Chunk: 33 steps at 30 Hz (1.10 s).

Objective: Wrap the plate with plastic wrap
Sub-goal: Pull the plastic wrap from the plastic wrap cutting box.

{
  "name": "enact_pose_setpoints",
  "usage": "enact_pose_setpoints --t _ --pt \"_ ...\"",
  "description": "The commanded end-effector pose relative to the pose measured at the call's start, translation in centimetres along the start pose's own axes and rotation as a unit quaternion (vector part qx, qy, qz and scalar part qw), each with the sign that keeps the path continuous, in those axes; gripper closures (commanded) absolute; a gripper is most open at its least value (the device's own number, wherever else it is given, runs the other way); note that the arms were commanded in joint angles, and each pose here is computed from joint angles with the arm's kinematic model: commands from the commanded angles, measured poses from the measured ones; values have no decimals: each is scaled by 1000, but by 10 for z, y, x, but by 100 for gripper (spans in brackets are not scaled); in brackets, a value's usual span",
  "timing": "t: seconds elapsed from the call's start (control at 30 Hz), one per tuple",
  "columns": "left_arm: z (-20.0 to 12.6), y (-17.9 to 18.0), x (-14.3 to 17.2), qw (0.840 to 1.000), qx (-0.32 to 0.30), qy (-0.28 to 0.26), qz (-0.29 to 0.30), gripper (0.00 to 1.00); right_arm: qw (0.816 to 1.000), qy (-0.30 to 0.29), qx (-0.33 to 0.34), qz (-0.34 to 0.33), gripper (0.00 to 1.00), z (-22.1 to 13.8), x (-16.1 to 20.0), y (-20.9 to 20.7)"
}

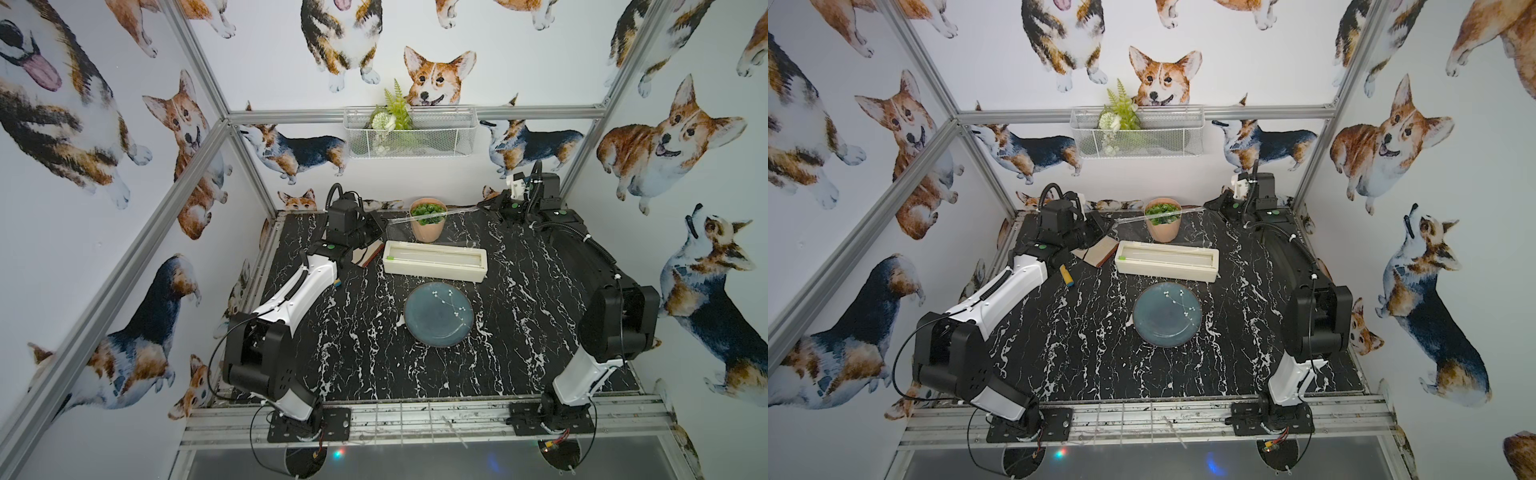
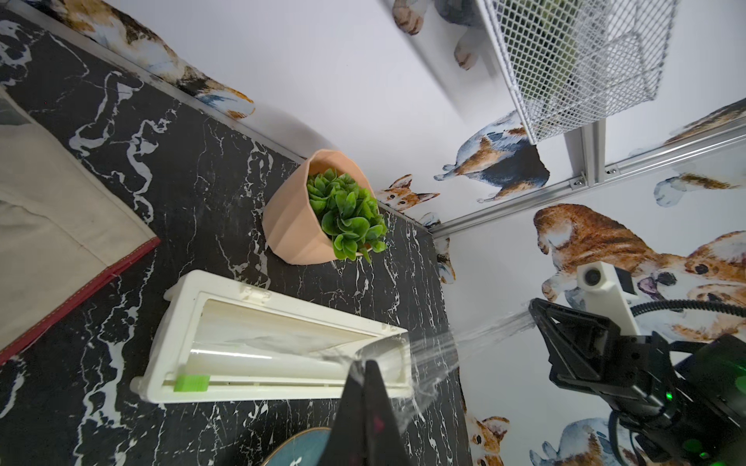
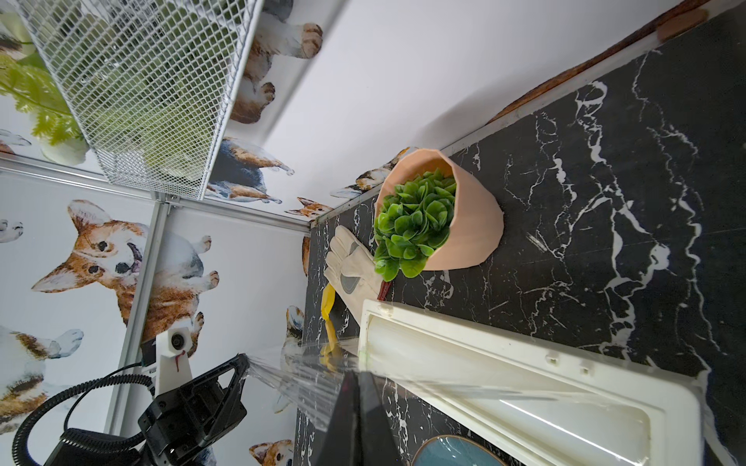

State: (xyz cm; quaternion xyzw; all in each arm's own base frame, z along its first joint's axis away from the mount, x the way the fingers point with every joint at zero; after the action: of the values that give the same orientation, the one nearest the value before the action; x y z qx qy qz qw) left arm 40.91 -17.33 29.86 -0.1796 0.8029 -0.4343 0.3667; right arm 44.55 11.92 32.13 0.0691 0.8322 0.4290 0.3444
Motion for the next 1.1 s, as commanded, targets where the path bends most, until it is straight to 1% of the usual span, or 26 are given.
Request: enact_pose_setpoints --t 0.0,0.13,0.27,0.4,0.57,0.77,0.9,1.07 --pt "-1 -5 -9 1000 0 -11 5 100 999 -29 9 -17 100 -11 -14 8" --pt "-5 -14 -11 1000 13 -13 6 100 999 -28 11 -22 100 -13 -19 11" --pt "-22 -22 -15 999 14 -37 17 100 1000 -18 0 -17 100 -7 -23 15" --pt "-44 -25 -19 997 -3 -65 32 100 1000 -2 -1 -30 100 6 -20 23" --pt "-55 -24 -19 996 -24 -70 48 100 999 12 -5 -36 100 24 -18 32" --pt "-68 -23 -20 994 -38 -82 61 100 999 17 -4 -50 100 30 -33 43" --pt "-68 -26 -20 994 -33 -77 68 100 998 21 10 -60 100 24 -37 48" --pt "-53 -30 -19 997 -12 -49 66 100 999 10 21 -45 100 3 -39 38"
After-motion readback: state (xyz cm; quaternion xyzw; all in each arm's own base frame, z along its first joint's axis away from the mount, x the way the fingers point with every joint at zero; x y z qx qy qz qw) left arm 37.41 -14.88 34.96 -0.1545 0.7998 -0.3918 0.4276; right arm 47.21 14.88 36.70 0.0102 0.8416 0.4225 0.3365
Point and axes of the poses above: each gripper's point midway between its finger pads, its own z axis out along the fingers, its own y axis along the line the jaws close on, x = y × z, the point moved 6 cm from there along -z, back along the fingers, and after that the axes turned 7 degrees about -z, right-handed, at the moved point
